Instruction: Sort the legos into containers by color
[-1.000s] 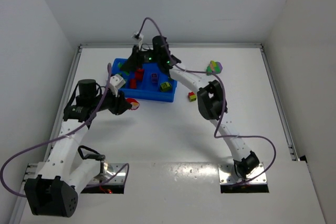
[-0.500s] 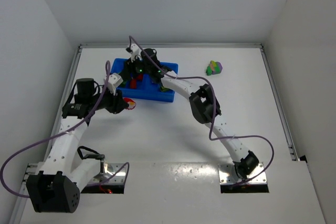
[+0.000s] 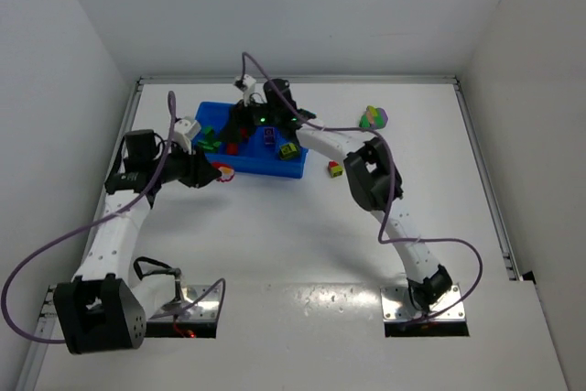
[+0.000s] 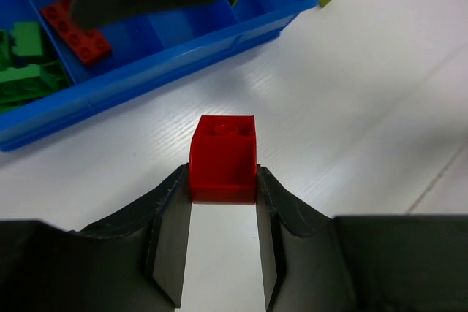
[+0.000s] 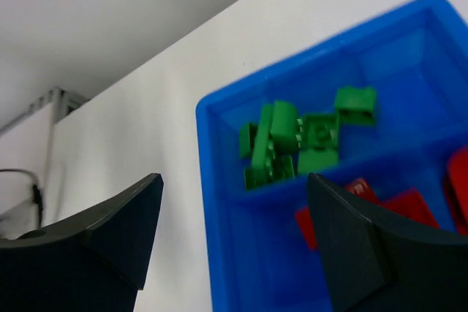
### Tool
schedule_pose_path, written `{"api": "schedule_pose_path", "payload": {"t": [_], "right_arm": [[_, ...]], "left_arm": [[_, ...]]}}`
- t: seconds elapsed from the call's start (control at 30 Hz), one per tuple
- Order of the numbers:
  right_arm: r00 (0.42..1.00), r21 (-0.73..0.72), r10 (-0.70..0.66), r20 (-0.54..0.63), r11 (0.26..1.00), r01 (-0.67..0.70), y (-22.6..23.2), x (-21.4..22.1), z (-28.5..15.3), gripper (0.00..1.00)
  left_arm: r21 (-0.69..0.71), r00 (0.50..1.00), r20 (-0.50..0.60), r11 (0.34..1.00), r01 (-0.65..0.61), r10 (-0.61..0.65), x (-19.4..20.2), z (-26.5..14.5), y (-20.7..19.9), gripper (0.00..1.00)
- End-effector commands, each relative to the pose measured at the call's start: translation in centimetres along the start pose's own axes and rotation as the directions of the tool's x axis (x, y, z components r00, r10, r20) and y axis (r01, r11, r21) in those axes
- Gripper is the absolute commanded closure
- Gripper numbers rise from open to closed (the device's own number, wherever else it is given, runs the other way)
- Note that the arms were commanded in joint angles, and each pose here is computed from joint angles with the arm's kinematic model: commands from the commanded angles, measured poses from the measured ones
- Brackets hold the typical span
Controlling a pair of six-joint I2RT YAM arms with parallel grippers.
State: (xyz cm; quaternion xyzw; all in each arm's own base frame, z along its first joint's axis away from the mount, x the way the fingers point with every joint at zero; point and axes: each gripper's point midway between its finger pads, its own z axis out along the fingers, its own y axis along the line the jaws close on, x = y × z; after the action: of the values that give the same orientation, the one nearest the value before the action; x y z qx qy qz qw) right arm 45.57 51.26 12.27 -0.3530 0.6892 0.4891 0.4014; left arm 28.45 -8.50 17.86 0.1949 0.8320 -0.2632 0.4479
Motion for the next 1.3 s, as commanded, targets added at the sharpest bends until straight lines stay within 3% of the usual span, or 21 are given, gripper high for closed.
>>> {"api": "schedule_pose_path", "payload": {"t": [0.0, 0.1, 0.17, 0.2, 0.27, 0.3, 0.37, 0.43, 0.5, 0.53, 0.6, 0.7, 0.73, 0.87, 1.0, 1.13, 1.17, 1.2, 1.27], "right_arm": [[0.987, -0.046, -0.060, 0.149, 0.997, 0.067, 0.2, -9.8, -8.8, 0.21], [0.992, 0.029, -0.025, 0.128, 0.999, 0.021, -1.5, -10.6, -14.0, 0.21], [0.994, 0.136, -0.029, 0.105, 0.991, 0.014, -3.5, -9.9, -16.3, 0.21], [0.992, 0.188, -0.042, 0.119, 0.982, 0.019, -3.7, -11.3, -18.5, 0.21], [0.996, 0.318, -0.038, 0.077, 0.948, 0.012, -5.5, -9.4, -20.9, 0.21], [0.994, 0.352, -0.075, 0.080, 0.935, 0.042, -4.5, -10.5, -22.2, 0.21], [0.998, 0.507, -0.066, 0.006, 0.860, 0.054, -6.3, -7.9, -24.5, 0.21], [0.988, 0.618, -0.136, -0.070, 0.771, 0.150, -6.9, -7.1, -26.5, 0.21], [0.975, 0.638, -0.178, -0.134, 0.737, 0.223, -5.8, -5.8, -28.6, 0.21], [0.972, 0.644, -0.166, -0.164, 0.728, 0.233, -5.7, -4.2, -29.2, 0.21], [0.964, 0.651, -0.186, -0.190, 0.711, 0.266, -4.9, -4.2, -31.2, 0.14], [0.950, 0.632, -0.159, -0.269, 0.715, 0.298, -4.3, -2.6, -32.9, 0.00], [0.941, 0.610, -0.115, -0.318, 0.735, 0.296, -4.1, -0.8, -33.4, 0.00], [0.940, 0.594, -0.020, -0.339, 0.771, 0.230, -4.4, 0.4, -35.4, 0.00], [0.925, 0.611, 0.070, -0.374, 0.769, 0.189, -6.0, 2.4, -37.2, 0.00], [0.906, 0.603, 0.120, -0.406, 0.780, 0.167, -6.5, 4.1, -37.4, 0.10], [0.905, 0.615, 0.133, -0.404, 0.772, 0.161, -6.9, 4.4, -37.4, 0.12], [0.912, 0.655, 0.162, -0.378, 0.742, 0.140, -7.6, 4.5, -38.0, 0.13], [0.932, 0.713, 0.158, -0.327, 0.688, 0.134, -9.6, 3.9, -38.6, 0.13]], "left_arm": [[0.137, 0.993, 0.056, 0.986, 0.092, -0.101, -3.1, 0.6, -0.6, 1.00], [0.182, 0.964, 0.020, 0.949, 0.259, -0.267, -4.6, 1.5, -0.2, 1.00], [0.174, 0.902, -0.013, 0.887, 0.427, -0.431, -5.1, 2.7, 1.1, 1.00], [0.162, 0.889, 0.017, 0.878, 0.450, -0.459, -6.1, 2.7, 1.8, 1.00], [0.124, 0.853, 0.061, 0.852, 0.509, -0.519, -8.0, 3.1, 2.6, 1.00], [0.046, 0.846, 0.120, 0.854, 0.518, -0.519, -9.4, 3.5, 4.2, 1.00], [-0.047, 0.802, 0.170, 0.808, 0.587, -0.573, -10.6, 4.1, 5.4, 1.00], [-0.166, 0.815, 0.225, 0.803, 0.572, -0.534, -12.4, 5.2, 6.6, 1.00], [-0.212, 0.855, 0.217, 0.832, 0.513, -0.472, -13.3, 6.6, 6.0, 1.00], [-0.292, 0.865, 0.229, 0.816, 0.499, -0.447, -13.5, 7.2, 7.1, 1.00], [-0.341, 0.900, 0.198, 0.834, 0.434, -0.387, -13.5, 8.8, 6.8, 1.00], [-0.484, 0.932, 0.188, 0.797, 0.361, -0.308, -13.4, 10.6, 9.0, 1.00], [-0.515, 0.940, 0.161, 0.786, 0.341, -0.302, -12.4, 11.6, 9.7, 1.00], [-0.588, 0.961, 0.111, 0.763, 0.268, -0.252, -11.9, 14.0, 11.0, 1.00], [-0.646, 0.969, 0.100, 0.726, 0.236, -0.227, -11.9, 15.2, 12.0, 1.00], [-0.626, 0.976, 0.068, 0.753, 0.203, -0.207, -11.9, 16.6, 11.7, 0.76], [-0.630, 0.977, 0.050, 0.753, 0.191, -0.206, -11.4, 16.9, 11.9, 0.67], [-0.622, 0.979, 0.041, 0.762, 0.181, -0.199, -11.3, 17.0, 11.8, 0.45], [-0.614, 0.981, 0.011, 0.773, 0.161, -0.196, -10.7, 17.5, 11.4, 0.27]]}}
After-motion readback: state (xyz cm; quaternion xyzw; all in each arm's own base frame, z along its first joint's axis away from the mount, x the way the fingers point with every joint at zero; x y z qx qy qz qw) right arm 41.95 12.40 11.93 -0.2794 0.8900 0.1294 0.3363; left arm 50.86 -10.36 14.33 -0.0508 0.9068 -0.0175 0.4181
